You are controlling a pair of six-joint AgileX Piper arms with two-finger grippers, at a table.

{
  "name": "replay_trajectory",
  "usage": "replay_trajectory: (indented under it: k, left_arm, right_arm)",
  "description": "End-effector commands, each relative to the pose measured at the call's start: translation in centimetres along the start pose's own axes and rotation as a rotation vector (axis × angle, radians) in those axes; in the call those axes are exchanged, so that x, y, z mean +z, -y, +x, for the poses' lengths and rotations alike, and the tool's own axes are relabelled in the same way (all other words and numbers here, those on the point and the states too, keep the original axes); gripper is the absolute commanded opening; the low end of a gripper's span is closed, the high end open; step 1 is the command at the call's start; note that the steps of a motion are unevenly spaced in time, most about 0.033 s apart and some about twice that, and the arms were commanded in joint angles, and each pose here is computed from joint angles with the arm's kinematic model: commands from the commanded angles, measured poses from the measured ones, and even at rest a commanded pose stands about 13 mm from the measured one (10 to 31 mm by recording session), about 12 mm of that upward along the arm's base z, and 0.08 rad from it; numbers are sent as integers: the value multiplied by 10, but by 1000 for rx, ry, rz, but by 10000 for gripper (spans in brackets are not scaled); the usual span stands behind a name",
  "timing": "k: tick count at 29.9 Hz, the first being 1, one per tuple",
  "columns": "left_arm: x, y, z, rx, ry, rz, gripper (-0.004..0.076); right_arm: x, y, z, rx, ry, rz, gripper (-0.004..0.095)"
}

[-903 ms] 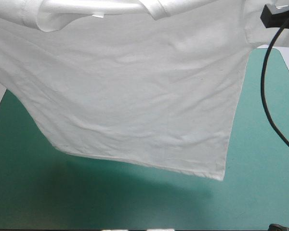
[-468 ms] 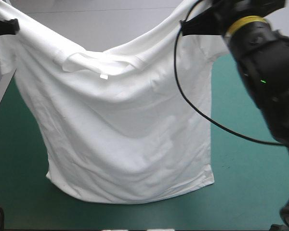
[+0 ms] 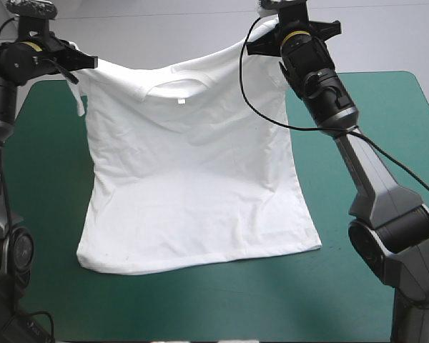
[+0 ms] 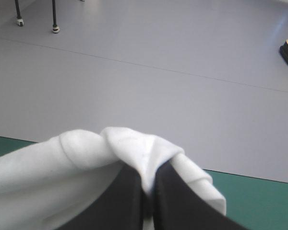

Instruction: Fold the cloth

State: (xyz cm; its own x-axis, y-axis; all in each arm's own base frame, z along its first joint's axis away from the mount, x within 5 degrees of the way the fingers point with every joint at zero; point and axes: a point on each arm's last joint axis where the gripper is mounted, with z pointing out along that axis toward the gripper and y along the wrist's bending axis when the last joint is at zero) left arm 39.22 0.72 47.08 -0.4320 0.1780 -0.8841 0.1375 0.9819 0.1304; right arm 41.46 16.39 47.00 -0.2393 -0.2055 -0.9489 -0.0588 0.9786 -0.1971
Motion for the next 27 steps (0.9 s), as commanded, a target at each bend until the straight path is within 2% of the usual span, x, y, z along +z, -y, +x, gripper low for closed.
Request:
replay_trajectory:
  k: [1,5,7,8,10,11,13,15,19,25,27]
  left_arm:
    - [14,-1,-12,-52,144,-7,-9]
    - [57,3,4,-122,106,52,0]
    - [74,4,10,-166,107,81,71]
    - [82,5,13,-186,107,91,135]
    - [95,6,19,-212,104,100,284]
    - [100,6,22,-219,99,103,373]
    - [102,6,24,-211,85,106,502]
    - [95,6,22,-172,68,113,552]
    - [51,5,8,-123,-22,95,524]
    - [-14,10,19,-128,-340,94,440]
    - [-23,11,22,-164,-347,85,418]
  right_arm:
    - [6,13,-11,2,122,20,-19]
    - [36,-1,12,-6,69,7,-9]
    - [48,-6,19,52,64,-34,70]
    - [53,-9,23,81,58,-73,160]
    - [60,-10,27,129,51,-130,414]
    - [63,-8,30,142,42,-140,550]
    - [62,-5,31,129,18,-124,740]
    - [52,3,25,104,-5,-100,822]
    - [8,27,6,99,-95,-46,781]
    - [-58,57,-4,51,-298,3,695]
    - [-68,61,-8,55,-285,-7,674]
